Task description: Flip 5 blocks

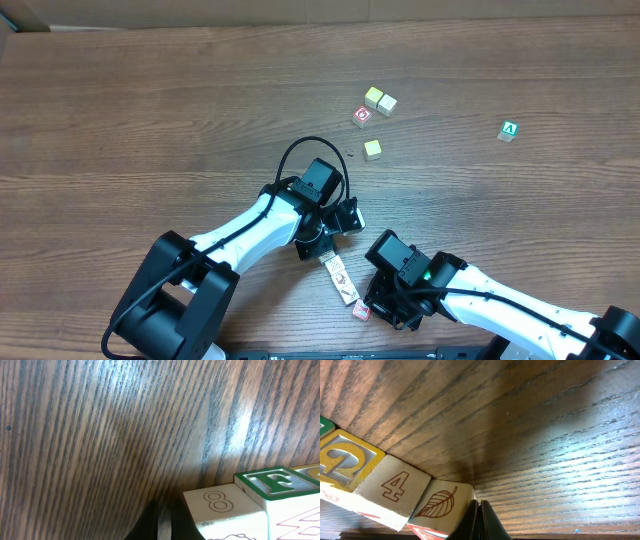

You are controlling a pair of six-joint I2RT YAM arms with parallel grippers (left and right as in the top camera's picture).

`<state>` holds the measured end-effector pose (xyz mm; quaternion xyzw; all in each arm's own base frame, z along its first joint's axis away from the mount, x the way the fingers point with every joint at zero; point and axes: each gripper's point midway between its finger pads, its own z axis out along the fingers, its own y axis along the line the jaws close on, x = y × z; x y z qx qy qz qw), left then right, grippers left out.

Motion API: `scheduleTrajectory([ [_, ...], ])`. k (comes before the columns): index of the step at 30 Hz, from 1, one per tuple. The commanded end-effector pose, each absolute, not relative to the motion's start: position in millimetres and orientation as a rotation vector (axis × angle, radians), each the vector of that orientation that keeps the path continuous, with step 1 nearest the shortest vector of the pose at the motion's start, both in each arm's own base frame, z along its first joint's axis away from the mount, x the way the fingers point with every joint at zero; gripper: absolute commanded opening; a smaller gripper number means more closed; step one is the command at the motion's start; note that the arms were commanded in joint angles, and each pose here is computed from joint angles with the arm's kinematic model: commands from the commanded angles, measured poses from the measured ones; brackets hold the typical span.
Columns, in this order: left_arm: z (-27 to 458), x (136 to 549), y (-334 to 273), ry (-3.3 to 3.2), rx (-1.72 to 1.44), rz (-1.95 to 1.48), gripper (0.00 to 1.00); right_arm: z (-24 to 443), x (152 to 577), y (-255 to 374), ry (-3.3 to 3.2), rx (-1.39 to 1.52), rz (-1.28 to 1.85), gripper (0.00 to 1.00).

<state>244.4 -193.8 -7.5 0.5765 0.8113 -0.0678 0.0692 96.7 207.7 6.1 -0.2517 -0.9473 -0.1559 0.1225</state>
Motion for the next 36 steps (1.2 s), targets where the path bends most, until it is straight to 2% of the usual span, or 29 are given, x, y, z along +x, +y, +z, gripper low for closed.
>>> scheduleTrajectory([
  [1,-49,235,-149,2.553,1.83,0.053,0.04,5,97,208,-2.772,-0.746,-0.448,0.04],
  [20,-49,234,-148,2.561,1.834,0.053,0.04,2,76,204,-2.769,-0.74,-0.344,0.04],
  [36,-49,234,-148,2.561,1.834,0.053,0.04,7,77,223,-2.729,-0.763,-0.443,0.04],
])
